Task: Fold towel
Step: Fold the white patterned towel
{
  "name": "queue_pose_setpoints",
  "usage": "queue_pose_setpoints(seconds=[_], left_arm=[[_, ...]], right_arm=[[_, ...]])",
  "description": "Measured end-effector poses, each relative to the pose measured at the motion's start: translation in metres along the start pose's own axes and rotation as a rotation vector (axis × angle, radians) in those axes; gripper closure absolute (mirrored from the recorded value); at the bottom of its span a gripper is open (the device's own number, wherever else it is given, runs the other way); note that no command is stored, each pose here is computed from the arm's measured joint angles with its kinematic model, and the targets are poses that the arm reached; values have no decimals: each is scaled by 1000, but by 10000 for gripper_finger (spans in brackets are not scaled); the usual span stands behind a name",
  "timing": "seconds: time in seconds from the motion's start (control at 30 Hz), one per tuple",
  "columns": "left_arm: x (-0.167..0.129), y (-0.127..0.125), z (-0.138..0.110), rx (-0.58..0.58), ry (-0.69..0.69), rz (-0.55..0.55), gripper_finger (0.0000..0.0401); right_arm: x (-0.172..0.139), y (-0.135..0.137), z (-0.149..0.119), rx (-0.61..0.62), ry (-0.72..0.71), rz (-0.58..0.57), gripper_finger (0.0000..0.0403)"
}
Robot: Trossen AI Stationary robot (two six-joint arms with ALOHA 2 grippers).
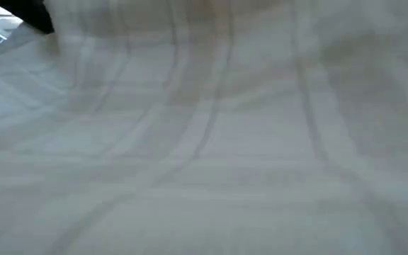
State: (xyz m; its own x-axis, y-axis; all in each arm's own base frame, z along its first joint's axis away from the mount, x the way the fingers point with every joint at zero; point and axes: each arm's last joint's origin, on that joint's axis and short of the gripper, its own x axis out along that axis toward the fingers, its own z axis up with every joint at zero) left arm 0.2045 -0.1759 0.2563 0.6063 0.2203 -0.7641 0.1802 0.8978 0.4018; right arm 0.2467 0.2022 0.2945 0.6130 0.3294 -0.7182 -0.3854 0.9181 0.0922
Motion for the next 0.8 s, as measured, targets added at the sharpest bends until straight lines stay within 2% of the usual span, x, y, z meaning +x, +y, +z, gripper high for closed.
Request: queue_pose_setpoints(seconds=[0.07, 0.2, 0.27, 0.4, 0.5, 0.57, 0.8], left_arm=[[-1, -4, 1, -10, 8, -83, 399], [-6, -17, 4, -42, 21, -356, 399], [-10, -24, 6, -75, 25, -476, 399], [-15, -31, 7, -169, 69, -609, 399], [-20, -37, 7, -171, 48, -629, 392], [-22, -39, 8, -171, 20, -614, 374], [-24, -41, 10, -185, -29, -591, 271]], right_arm=[[-2, 3, 4, -8, -31, 33, 400], [-3, 10, 9, -22, -72, 151, 400], [-3, 11, 10, -18, -70, 173, 400], [-2, 10, 8, 29, -44, 173, 399], [-2, 11, 7, 51, -38, 191, 398], [-2, 11, 7, 65, -31, 202, 388], [-2, 11, 6, 117, -16, 202, 290]])
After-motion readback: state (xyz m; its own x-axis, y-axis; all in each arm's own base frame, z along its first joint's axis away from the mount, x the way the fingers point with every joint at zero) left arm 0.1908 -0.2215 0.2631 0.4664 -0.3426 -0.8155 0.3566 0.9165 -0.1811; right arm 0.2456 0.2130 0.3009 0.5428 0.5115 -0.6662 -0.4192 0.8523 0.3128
